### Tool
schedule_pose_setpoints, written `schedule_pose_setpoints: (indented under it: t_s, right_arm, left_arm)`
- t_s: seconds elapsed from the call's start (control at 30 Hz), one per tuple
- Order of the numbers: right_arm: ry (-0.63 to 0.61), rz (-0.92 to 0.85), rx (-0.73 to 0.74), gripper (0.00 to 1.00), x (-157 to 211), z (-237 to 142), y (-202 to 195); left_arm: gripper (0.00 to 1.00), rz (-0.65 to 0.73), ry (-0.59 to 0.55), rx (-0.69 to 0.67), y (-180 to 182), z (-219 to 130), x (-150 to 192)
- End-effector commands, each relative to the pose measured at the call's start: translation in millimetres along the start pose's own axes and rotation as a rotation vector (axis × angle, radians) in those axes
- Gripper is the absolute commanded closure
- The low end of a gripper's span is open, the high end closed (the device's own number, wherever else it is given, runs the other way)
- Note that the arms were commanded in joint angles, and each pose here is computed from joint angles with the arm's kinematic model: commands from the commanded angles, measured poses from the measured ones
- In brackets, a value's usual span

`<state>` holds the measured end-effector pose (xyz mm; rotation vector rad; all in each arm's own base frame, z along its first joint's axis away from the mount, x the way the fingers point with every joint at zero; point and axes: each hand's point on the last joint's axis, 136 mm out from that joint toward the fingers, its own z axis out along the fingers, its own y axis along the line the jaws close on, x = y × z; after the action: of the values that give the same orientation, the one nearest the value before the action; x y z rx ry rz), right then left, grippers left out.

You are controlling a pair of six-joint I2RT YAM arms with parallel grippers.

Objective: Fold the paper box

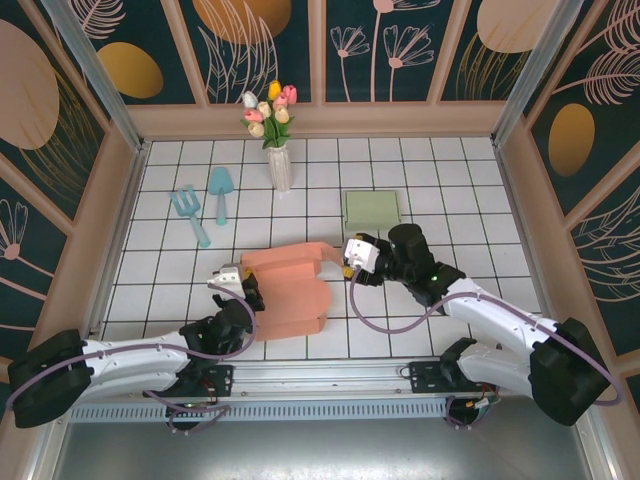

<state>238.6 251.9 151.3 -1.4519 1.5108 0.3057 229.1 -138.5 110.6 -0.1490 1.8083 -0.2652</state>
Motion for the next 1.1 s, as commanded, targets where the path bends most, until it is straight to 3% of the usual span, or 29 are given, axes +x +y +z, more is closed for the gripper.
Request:
schedule_pose_setpoints:
  t_s: [0.0, 0.5, 1.07]
  right_arm:
    - [-0.069, -0.065, 0.002, 0.38, -19.3, -2.7, -7.4]
    - [0.009, -0.069, 0.066, 0.38, -1.9, -10.4, -34.6]
    - [-0.148, -0.078, -0.133, 0.39, -32.1, 5.1, 13.8]
  left_arm:
    - [1.0, -0.007, -0.005, 0.025, -4.8, -0.4, -1.0]
    - [1.0, 0.018, 0.005, 0.054, -9.8, -0.8, 1.1]
    - [1.0, 0.014, 0.007, 0.084, -14.7, -1.9, -0.2]
